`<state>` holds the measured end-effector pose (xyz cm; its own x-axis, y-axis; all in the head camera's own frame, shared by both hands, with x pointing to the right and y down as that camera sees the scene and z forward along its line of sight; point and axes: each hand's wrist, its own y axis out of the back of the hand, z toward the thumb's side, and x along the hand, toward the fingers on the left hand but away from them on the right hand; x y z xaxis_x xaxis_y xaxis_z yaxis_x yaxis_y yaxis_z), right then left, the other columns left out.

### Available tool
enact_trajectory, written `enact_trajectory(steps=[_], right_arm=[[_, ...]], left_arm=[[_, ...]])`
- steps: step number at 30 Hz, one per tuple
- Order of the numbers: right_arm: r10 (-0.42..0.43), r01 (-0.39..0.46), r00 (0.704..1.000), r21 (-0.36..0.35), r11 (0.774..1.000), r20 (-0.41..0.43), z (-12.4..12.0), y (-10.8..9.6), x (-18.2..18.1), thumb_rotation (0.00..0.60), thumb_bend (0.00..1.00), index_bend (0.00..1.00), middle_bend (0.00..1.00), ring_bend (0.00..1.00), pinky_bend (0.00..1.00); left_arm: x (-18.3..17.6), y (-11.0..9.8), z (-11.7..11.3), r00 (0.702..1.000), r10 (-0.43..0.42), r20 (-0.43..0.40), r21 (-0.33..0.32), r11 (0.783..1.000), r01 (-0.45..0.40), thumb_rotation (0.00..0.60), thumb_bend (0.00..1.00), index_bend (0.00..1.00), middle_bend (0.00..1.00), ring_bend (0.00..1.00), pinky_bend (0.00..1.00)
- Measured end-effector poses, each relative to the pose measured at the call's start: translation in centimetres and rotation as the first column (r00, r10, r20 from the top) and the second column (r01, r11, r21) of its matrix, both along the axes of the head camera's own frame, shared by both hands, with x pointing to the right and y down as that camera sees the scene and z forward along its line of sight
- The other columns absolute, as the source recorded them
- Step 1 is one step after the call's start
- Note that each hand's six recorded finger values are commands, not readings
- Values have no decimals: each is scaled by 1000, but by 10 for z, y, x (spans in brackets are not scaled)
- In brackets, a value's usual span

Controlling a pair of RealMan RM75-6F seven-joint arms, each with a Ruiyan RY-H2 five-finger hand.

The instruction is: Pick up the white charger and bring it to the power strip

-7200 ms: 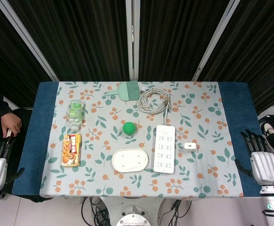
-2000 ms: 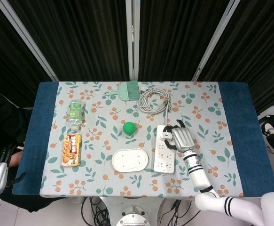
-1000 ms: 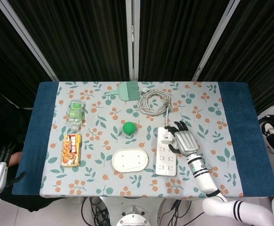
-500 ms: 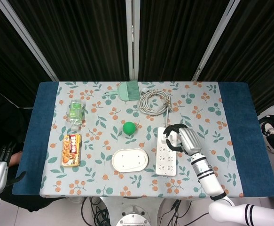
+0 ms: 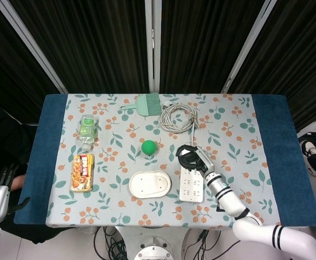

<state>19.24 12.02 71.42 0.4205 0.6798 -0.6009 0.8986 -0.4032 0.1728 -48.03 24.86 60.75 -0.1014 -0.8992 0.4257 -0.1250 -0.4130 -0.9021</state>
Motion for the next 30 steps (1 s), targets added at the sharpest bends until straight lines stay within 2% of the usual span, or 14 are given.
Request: enact_trajectory(steps=[7, 24, 30], right_arm=[[-4, 4, 1000, -17, 1000, 18, 12, -1, -7, 600, 813, 984, 917, 854, 849], [33, -33, 999, -31, 999, 11, 21, 8, 9, 600, 814, 985, 916, 853, 849], [28, -28, 999, 18, 999, 36, 8, 4, 6, 600, 814, 985, 913, 852, 848]], left_arm=[[-2, 2, 2, 1000, -7, 0, -7, 1000, 7, 600, 153, 36, 0, 0, 0], [-3, 3, 3, 1000, -9, -1, -10, 1000, 9, 600, 153, 36, 0, 0, 0], [-4, 3, 2, 1000, -11, 0, -7, 1000, 11, 600, 153, 36, 0, 0, 0]])
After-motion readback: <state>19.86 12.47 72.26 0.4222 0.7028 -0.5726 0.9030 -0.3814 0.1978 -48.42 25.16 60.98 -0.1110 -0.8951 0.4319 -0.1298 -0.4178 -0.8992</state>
